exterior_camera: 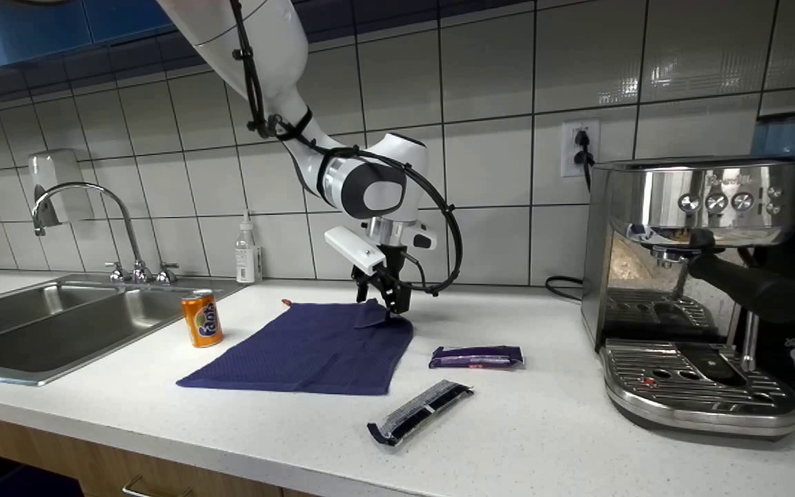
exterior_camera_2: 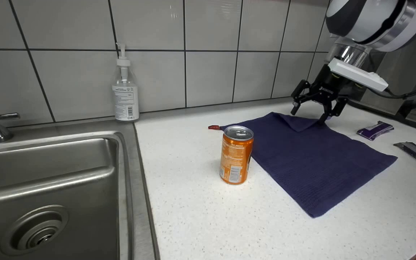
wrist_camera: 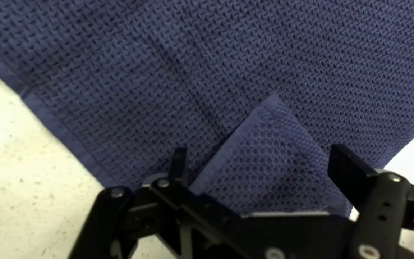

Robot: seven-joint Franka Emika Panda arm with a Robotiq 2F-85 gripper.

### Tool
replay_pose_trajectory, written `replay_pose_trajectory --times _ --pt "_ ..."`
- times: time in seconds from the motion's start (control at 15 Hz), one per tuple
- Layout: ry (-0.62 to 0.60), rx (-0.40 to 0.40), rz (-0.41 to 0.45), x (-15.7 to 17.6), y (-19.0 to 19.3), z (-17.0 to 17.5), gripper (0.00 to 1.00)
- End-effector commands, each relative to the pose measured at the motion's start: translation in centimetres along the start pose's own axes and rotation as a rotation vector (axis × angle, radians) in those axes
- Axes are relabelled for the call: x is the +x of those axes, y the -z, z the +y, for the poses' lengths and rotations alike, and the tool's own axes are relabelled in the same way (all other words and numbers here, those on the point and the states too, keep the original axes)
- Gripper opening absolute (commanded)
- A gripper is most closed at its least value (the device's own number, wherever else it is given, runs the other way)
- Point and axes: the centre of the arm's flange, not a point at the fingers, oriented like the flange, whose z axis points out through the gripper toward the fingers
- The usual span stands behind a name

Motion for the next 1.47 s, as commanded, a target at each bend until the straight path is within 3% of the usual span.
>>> replay_pose_trajectory --times 0.0,0.67,0.73,0.87,1.4 --pt "-0.022 0.015 0.027 0.60 -0.27 -0.56 1.00" --pt "-0.030 0.010 0.053 0.81 -0.58 -0.45 1.00" --pt "-0.030 0.010 0.055 0.82 -0.59 -0.45 0.75" --pt "-0.030 0.010 0.058 0.84 -0.60 -0.45 0.66" --pt "-0.032 0.008 0.061 1.01 -0.55 -0.28 0.05"
